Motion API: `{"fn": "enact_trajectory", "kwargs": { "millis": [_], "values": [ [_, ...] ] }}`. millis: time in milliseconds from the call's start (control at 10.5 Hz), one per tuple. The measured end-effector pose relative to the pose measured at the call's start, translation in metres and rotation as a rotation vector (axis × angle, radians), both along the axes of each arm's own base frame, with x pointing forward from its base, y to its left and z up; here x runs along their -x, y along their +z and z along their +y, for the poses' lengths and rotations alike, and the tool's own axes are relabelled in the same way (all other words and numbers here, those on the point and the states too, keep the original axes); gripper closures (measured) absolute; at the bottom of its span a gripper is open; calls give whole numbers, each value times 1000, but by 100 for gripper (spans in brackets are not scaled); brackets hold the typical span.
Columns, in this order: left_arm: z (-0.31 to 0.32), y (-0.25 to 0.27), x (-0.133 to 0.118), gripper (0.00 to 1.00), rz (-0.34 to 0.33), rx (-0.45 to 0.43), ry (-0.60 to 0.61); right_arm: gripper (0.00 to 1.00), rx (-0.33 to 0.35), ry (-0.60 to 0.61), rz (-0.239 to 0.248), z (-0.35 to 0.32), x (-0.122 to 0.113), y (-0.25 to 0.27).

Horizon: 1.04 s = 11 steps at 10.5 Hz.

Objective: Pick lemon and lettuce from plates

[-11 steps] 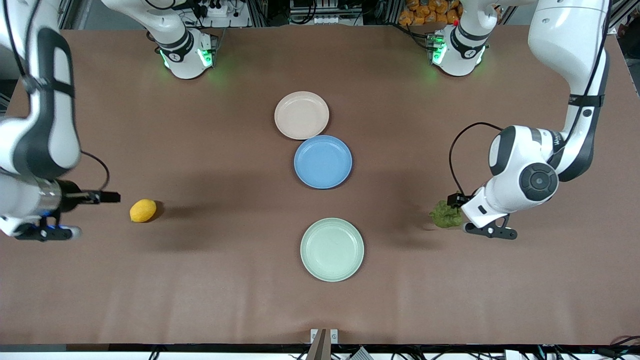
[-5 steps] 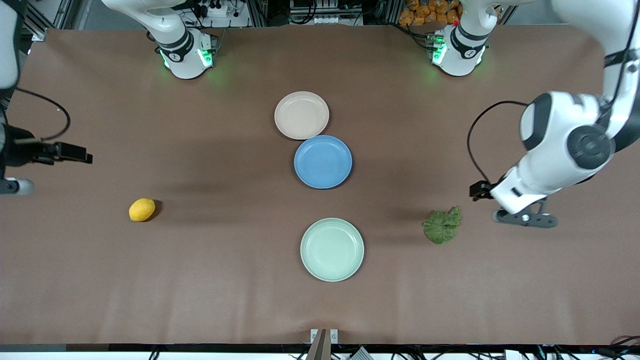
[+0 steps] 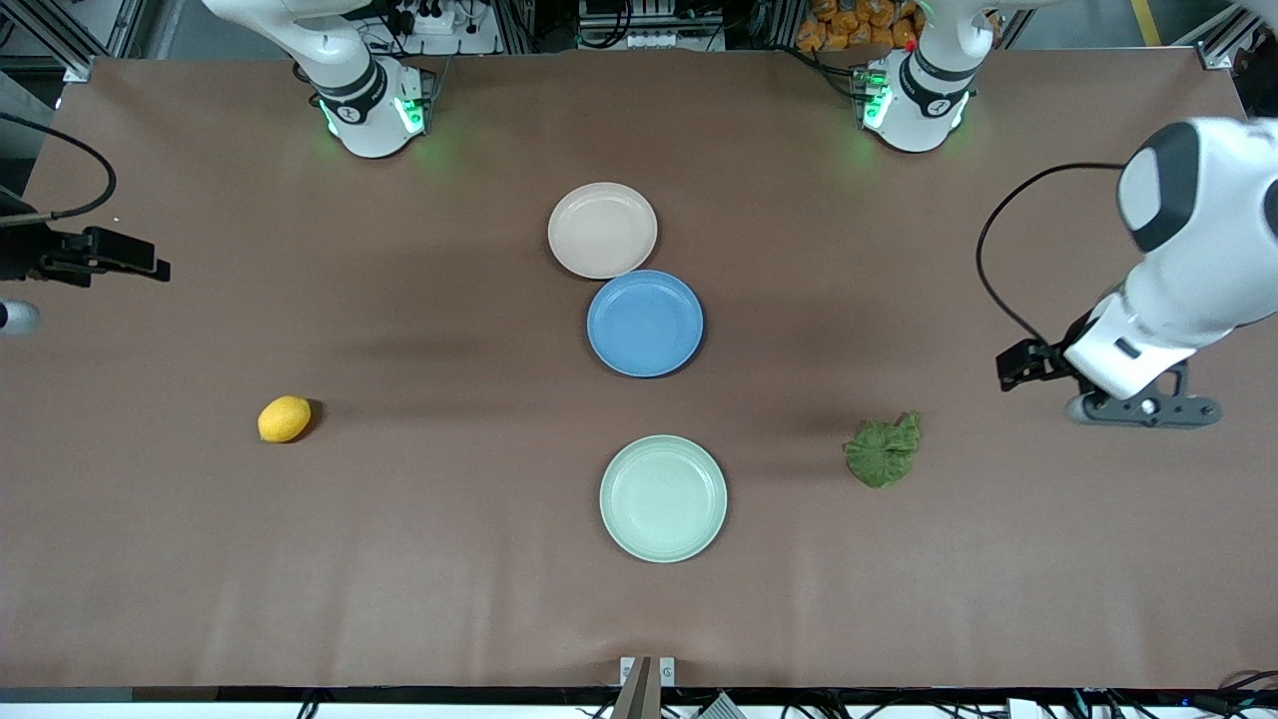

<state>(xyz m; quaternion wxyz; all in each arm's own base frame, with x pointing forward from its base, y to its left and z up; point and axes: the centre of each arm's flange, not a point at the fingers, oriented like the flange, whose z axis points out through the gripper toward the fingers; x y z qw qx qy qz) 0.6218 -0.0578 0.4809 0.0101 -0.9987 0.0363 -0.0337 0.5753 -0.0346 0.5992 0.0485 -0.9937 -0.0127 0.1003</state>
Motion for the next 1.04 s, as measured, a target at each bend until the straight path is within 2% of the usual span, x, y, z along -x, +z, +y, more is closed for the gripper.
{"fn": "enact_trajectory", "kwargs": {
  "millis": [379, 664, 853, 1043],
  "values": [
    [-15, 66, 42, 0, 29, -14, -29, 0, -3, 14, 18, 7, 4, 0],
    [-29, 108, 76, 0, 71, -23, -55, 0, 1, 8, -14, 5, -1, 0],
    [-32, 137, 84, 0, 86, -7, -56, 0, 2, 7, -28, 5, -3, -1],
    [-29, 144, 84, 0, 81, -6, -69, 0, 2, 6, -27, 5, -3, -3]
  ]
}}
